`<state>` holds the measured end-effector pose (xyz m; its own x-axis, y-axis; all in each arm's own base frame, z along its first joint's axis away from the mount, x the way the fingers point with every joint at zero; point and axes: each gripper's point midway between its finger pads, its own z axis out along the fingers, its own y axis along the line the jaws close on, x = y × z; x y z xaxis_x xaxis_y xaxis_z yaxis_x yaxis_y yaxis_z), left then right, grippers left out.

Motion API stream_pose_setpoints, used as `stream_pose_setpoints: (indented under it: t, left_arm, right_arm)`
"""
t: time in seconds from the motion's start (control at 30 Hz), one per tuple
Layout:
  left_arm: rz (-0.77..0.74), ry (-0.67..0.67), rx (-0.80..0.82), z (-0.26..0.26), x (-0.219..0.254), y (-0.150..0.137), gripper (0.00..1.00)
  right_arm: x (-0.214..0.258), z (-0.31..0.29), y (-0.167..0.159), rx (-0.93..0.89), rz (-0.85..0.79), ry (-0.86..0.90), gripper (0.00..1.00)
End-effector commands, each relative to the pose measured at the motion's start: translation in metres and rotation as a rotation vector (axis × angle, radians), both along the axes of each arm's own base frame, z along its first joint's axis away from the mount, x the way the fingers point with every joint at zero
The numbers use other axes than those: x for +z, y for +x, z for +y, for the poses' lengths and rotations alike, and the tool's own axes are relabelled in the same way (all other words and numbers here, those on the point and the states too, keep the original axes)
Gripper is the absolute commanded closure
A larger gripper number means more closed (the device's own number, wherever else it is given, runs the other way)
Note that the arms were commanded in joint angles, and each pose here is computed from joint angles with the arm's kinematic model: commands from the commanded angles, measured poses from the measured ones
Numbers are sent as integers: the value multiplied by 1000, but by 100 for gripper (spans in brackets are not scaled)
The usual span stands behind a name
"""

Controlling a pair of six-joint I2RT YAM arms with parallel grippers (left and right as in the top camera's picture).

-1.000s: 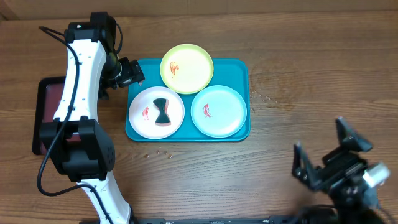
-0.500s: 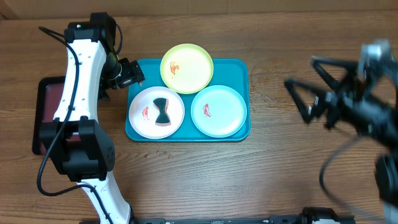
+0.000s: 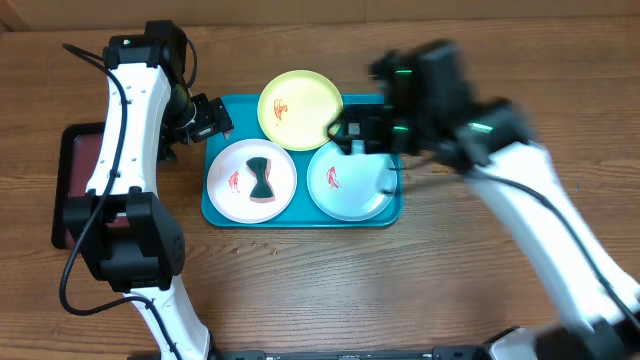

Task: Clean dirty plates on tray and stack at the side
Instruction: 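Carry the sponge to the white plate and place it on it, then move the right gripper to the white plate's rim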

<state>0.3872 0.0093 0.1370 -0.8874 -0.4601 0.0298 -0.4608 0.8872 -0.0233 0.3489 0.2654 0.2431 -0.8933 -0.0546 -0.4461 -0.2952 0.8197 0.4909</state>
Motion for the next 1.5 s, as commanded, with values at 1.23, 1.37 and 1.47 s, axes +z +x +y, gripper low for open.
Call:
stream_pose_setpoints:
  t: [1.23, 1.37, 1.47]
  left_arm:
    - [-21, -120, -219, -38, 4, 0, 26]
    - [6, -127, -227, -40, -4, -6, 31]
    - [33, -144, -232, -44, -15, -12, 30]
  right_arm:
    - [-222, 88, 53, -14, 26, -277, 70]
    - [-224, 86, 50, -13, 38, -286, 75]
    - [-225, 84, 48, -12, 45, -293, 80]
